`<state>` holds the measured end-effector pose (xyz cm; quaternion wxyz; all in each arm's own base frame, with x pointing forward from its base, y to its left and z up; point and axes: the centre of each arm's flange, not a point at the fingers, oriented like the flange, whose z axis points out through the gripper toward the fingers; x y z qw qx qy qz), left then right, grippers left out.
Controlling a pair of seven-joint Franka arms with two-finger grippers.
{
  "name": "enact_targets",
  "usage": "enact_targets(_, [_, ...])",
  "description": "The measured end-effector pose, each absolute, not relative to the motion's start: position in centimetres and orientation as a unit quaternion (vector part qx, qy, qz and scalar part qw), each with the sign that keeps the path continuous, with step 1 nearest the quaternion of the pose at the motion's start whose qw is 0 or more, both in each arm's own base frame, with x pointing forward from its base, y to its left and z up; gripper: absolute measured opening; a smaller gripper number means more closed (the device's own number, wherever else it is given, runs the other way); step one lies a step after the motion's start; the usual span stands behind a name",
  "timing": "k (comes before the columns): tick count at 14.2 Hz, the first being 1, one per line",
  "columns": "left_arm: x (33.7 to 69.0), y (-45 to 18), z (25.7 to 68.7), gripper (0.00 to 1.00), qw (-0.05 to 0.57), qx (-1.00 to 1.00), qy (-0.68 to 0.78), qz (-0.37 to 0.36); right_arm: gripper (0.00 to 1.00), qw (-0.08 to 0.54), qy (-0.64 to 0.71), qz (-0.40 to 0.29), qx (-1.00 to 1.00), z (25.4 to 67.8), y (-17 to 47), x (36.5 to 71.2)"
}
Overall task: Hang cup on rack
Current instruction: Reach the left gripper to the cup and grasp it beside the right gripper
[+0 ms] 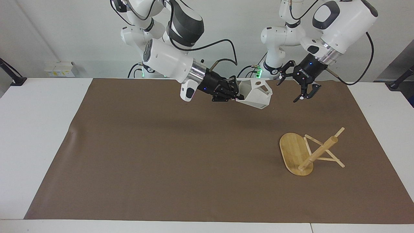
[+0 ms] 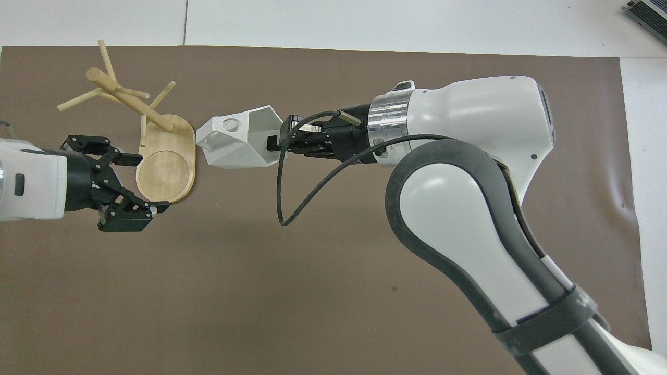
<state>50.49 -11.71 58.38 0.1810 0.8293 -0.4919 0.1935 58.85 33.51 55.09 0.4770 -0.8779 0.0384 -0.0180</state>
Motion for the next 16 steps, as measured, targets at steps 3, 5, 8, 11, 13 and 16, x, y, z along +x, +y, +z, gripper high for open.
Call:
enact_targets(3, [51.0,-11.9,57.8,1.0,0.202,0.794,-0.523,0.235,0.04,0.477,0.038,-0.018,-0.878,55.1,33.5,58.8])
enact_targets(5, [51.5,-12.3,57.5,1.0,0.215,0.779,-0.529,0.259,0.04,0.477,0.038,-0.018,-0.878,55.1,33.5,58.8])
enact_targets(8, [51.8,-14.7,56.8,1.0,0.22,0.762,-0.546,0.27,0.04,0.477,0.038,-0.018,-0.878,55.1,33.5,58.8])
enact_targets(11, [52.5,-15.7,56.0,1.0,0.215,0.738,-0.577,0.276,0.04,0.477,0.038,-0.018,-0.878,55.1,33.5,58.9])
enact_targets(13, [53.3,-15.9,55.4,1.0,0.217,0.732,-0.583,0.277,0.04,0.477,0.039,-0.018,-0.878,55.1,33.5,58.9])
enact_targets(16, [54.6,-16.7,55.2,1.0,0.234,0.721,-0.584,0.289,0.04,0.477,0.039,-0.018,-0.878,55.1,33.5,58.9])
